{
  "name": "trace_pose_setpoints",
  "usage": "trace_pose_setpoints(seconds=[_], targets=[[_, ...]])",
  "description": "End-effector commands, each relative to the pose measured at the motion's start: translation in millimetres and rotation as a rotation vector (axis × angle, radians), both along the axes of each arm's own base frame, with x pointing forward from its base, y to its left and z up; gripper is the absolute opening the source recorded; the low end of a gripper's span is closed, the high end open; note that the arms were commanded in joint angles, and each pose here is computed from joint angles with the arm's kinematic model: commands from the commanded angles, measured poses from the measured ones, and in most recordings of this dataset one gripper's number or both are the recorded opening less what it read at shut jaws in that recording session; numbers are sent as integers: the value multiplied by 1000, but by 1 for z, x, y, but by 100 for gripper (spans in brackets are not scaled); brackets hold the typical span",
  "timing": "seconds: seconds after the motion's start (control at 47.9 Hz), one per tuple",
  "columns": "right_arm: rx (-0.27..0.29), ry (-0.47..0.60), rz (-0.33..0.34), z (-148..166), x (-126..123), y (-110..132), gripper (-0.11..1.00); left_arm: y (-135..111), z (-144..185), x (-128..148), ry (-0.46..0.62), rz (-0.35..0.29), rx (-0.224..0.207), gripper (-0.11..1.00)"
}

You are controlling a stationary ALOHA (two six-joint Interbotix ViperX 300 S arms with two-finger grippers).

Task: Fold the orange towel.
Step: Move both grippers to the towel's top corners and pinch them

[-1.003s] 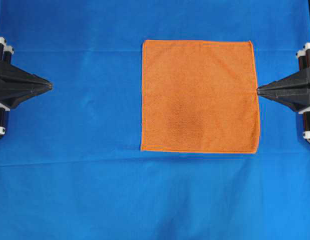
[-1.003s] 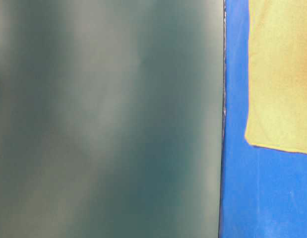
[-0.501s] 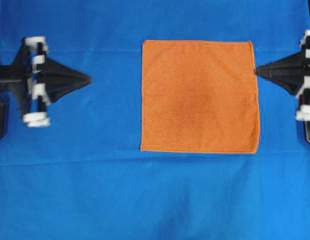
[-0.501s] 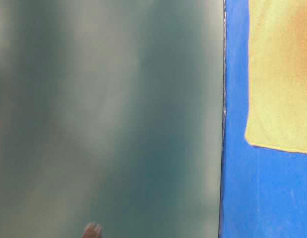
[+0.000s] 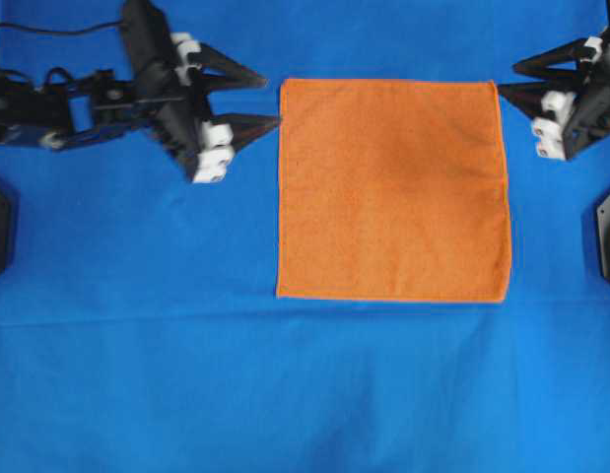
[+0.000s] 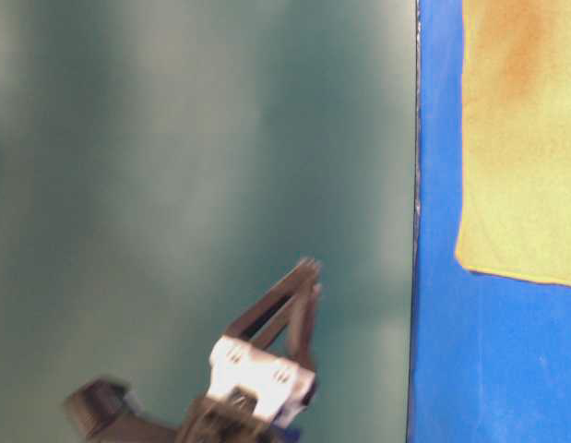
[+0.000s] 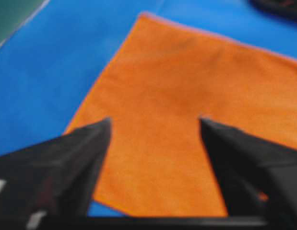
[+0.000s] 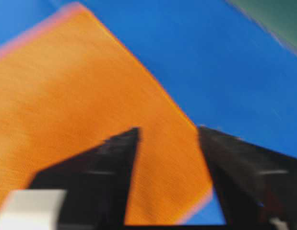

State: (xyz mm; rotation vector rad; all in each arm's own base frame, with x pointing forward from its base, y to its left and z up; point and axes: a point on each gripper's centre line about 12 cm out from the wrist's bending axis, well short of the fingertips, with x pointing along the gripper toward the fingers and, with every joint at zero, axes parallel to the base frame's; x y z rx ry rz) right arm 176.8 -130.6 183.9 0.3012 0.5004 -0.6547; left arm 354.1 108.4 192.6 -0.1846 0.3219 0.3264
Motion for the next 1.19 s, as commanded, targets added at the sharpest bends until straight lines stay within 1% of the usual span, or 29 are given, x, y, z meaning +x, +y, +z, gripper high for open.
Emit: trace_pose_setpoints(seconds=[0.0, 0.063, 0.104, 0.313, 0.439, 0.585, 0.815, 0.856, 0.919, 0.961, 1.107, 1.128, 1.17], targets=[[20, 52, -35, -15, 1, -13, 60, 17, -7, 13, 7, 36, -9, 80], [35, 89, -52, -28, 1, -21, 58, 27, -18, 18, 30, 54, -17, 91], [42, 102, -61, -35, 1, -25, 56, 31, -25, 22, 44, 62, -22, 92], [57, 142, -95, -62, 2, -42, 55, 54, -53, 32, 96, 104, -40, 90], [65, 156, -102, -73, 5, -50, 55, 68, -70, 35, 124, 131, -50, 89], [72, 167, -97, -82, 9, -54, 55, 74, -88, 41, 152, 138, -62, 88], [82, 171, -124, -90, 7, -61, 54, 83, -110, 46, 190, 150, -76, 86], [84, 173, -125, -92, 7, -62, 54, 84, -112, 46, 193, 154, -79, 84], [89, 179, -126, -94, 6, -62, 50, 86, -114, 45, 199, 158, -81, 78], [94, 185, -125, -96, 7, -62, 46, 87, -115, 43, 202, 161, -83, 70], [101, 199, -120, -100, 6, -62, 7, 86, -115, 42, 207, 160, -79, 36], [102, 200, -118, -101, 6, -61, 3, 86, -115, 42, 207, 160, -79, 31], [101, 199, -120, -100, 6, -61, 2, 87, -114, 42, 205, 158, -74, 23]])
